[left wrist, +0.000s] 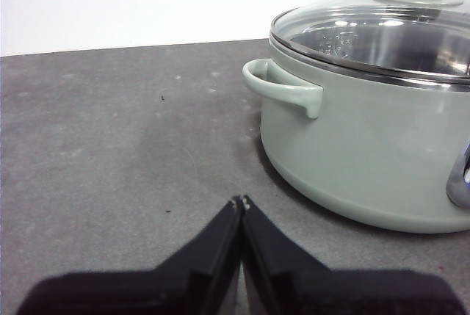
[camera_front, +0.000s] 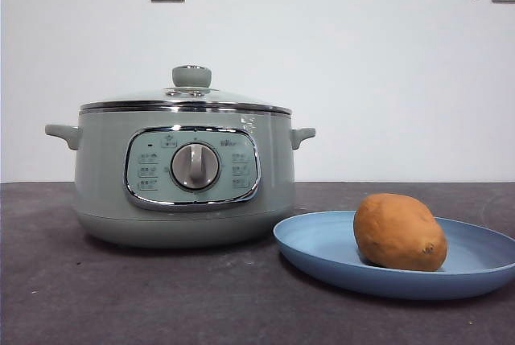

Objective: Take the potato out from the steamer,put the potato on the plate,close the lid

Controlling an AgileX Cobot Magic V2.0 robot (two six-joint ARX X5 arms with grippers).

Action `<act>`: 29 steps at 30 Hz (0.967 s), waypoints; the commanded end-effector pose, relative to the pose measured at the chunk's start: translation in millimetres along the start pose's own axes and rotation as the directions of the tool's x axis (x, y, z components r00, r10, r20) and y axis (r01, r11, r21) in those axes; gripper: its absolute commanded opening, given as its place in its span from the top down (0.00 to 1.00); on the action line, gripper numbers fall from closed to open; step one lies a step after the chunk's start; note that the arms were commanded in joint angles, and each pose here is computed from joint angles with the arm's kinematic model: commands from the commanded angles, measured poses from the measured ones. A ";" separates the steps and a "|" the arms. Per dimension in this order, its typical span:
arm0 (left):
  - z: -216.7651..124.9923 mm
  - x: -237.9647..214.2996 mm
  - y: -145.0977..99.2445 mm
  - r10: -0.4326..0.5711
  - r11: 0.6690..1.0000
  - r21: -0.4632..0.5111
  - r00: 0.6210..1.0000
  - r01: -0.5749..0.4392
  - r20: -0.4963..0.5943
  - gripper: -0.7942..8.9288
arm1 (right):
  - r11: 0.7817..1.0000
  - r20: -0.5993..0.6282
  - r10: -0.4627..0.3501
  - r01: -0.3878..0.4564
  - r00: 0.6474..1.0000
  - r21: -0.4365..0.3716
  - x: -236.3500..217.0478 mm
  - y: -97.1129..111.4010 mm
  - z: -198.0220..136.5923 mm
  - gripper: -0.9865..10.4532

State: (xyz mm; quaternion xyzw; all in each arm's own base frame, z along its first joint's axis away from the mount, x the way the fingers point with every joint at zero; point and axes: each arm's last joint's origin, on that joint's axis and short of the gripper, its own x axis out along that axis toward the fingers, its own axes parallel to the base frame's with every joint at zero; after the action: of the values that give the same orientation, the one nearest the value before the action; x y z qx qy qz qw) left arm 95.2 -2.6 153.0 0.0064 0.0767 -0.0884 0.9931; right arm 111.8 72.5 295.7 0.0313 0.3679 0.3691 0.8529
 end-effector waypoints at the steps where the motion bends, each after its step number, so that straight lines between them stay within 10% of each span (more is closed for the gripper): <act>1: -5.0 1.3 0.5 0.004 1.000 -0.010 1.000 -0.004 -0.013 0.92 | 1.000 0.007 -0.001 0.001 1.000 0.002 -0.4 0.3 0.7 0.91; 21: -4.9 1.3 0.5 0.004 1.000 -0.010 1.000 -0.004 -0.012 0.92 | 0.993 0.083 -0.076 0.083 0.994 -0.081 -10.8 -2.1 1.2 0.91; 29: -4.9 1.3 0.5 0.004 1.000 -0.010 1.000 -0.005 -0.012 0.92 | 0.950 0.405 -0.265 0.308 0.875 -0.043 -46.0 -15.4 -11.9 0.91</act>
State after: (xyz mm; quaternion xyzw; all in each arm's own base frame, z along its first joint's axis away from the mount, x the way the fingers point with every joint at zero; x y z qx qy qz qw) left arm 95.2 -2.6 153.0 0.0064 0.0767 -0.0884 0.9931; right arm 92.5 31.6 317.4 0.0100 0.1723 0.2579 0.9506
